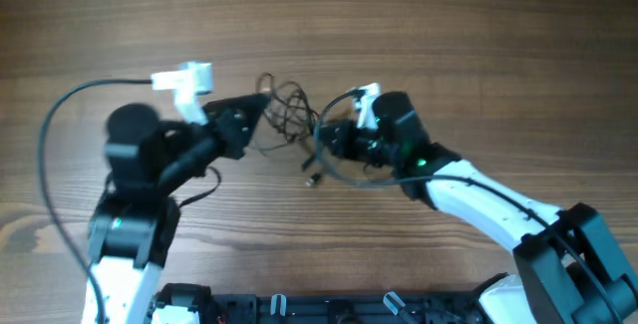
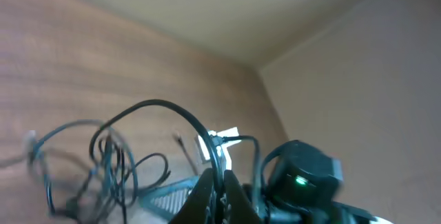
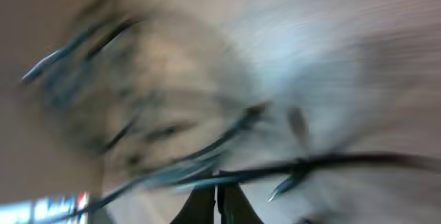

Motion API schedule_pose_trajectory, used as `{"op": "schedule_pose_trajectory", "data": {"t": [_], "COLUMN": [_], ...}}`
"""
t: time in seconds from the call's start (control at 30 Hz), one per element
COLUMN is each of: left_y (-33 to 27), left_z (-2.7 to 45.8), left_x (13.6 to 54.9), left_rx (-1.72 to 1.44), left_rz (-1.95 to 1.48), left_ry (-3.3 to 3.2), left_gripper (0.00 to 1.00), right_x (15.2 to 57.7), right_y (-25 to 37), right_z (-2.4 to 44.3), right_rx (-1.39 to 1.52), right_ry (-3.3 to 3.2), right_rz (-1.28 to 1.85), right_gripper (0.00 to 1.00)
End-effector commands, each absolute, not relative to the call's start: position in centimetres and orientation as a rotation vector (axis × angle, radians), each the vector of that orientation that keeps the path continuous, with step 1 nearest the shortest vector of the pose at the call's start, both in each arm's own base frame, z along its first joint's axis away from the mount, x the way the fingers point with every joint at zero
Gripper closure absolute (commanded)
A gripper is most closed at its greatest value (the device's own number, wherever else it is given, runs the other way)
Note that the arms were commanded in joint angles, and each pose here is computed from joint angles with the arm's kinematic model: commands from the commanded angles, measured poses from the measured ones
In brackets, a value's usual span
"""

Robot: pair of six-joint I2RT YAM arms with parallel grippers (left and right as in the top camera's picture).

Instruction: Untangle cables

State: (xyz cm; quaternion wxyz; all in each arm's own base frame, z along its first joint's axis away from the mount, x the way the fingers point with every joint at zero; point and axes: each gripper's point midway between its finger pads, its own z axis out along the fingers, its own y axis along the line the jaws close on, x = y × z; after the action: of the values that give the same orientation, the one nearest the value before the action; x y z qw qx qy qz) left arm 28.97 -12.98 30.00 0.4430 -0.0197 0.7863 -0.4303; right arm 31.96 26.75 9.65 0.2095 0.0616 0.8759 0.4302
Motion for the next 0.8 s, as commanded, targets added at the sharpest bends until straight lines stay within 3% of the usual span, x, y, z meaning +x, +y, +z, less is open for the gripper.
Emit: {"op": "schedule_pose_trajectory", "data": {"t": [0.0,0.1,0.2,0.33,0.37,0.5,0.63,0.77], "left_y": [-10.0,-7.9,-7.9,-9.3,-9.5,-10.6,-14.1,-17.4], "left_z": [33.6,34.9,35.3,34.6,34.3,32.5,32.5,32.9], "left_x": [27.6,27.0,26.3,26.1,26.3,27.5,27.3,26.6], "left_rx": [-0.052,-0.127,-0.105,-0.041,-0.036,-0.034,0.14,0.306], "left_rz": [-0.991,-0.952,-0.985,-1.082,-1.101,-1.164,-1.302,-1.396], "left_ry": [1.811,1.753,1.744,1.789,1.803,1.874,1.881,1.851], "left_gripper": [0.96,0.96,0.96,0.96,0.96,0.96,0.96,0.96], "right_x": [35.5,36.5,35.9,32.7,32.1,30.5,31.2,30.7], "right_y": [21.4,17.8,19.2,23.6,24.4,27.7,29.3,30.6], "right_z": [8.2,7.4,9.7,14.7,15.2,15.1,13.9,13.3], "right_rx": [0.396,0.522,0.235,-0.251,-0.3,-0.385,-0.218,-0.209], "right_ry": [2.414,2.423,2.382,2.192,2.173,2.173,2.238,2.251], "right_rz": [1.029,0.98,1.197,1.527,1.557,1.536,1.411,1.349], "right_gripper": [0.95,0.95,0.91,0.52,0.48,0.38,0.26,0.21]}}
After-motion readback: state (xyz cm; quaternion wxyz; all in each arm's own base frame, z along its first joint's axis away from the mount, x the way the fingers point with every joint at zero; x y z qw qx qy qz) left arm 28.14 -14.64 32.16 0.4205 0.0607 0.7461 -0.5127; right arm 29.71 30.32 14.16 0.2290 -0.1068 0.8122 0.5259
